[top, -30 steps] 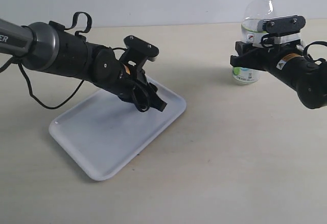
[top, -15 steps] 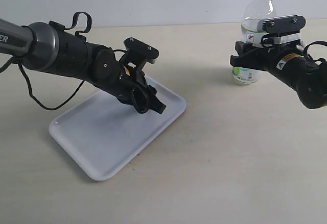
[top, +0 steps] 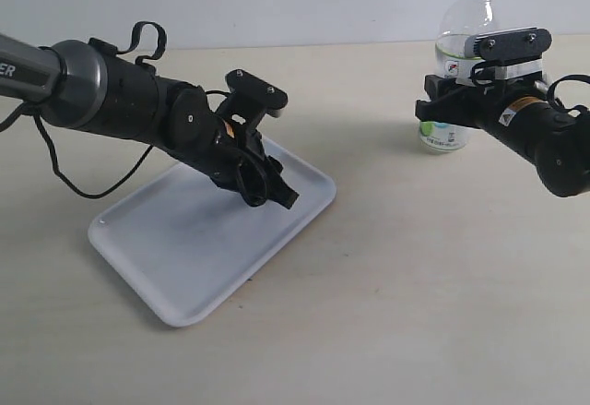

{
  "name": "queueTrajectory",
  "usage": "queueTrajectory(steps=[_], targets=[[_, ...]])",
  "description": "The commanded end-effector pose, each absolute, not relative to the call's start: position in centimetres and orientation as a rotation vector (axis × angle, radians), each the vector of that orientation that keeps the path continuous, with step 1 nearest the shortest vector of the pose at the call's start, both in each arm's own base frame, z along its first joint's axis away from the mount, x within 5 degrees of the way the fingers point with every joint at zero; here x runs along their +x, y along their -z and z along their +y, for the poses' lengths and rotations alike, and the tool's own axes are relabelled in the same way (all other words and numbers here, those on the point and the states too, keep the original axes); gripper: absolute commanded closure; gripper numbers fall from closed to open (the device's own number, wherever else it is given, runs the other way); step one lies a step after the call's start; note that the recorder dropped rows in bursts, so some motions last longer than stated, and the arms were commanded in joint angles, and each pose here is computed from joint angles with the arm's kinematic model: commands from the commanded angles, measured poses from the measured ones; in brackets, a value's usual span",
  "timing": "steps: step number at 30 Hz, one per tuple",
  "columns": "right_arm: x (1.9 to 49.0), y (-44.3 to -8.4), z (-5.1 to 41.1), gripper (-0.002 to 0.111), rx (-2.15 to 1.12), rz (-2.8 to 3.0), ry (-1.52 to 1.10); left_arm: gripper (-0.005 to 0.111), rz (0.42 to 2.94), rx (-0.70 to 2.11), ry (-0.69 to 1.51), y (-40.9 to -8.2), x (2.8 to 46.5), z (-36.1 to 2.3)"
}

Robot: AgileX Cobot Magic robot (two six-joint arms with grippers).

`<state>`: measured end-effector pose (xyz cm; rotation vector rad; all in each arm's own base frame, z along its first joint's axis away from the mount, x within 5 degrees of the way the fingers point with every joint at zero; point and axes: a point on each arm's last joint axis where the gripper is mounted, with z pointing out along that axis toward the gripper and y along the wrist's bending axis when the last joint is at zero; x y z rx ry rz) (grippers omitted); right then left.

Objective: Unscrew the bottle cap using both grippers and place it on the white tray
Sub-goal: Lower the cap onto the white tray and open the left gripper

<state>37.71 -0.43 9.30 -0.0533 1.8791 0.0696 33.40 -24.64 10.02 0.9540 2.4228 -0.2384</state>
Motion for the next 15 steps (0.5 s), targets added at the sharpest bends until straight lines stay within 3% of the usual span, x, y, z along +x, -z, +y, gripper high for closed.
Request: queueTrajectory(steps=[1,7,15], targets=[[37.9,-9.5,-0.6,0.108,-0.045,1.869,-0.066,0.061,2.44,0.974,0.229,-9.4,33.2,-24.5],[37.9,-9.5,-0.6,0.108,-0.045,1.869,-0.066,0.025,2.447,0.936,0.247,-9.4,33.2,-24.6],[37.9,-9.6,-0.6,0.108,-0.045,1.86,-0.067,0.021,2.419,0.915,0.26,-10.8,33.3,-24.7]])
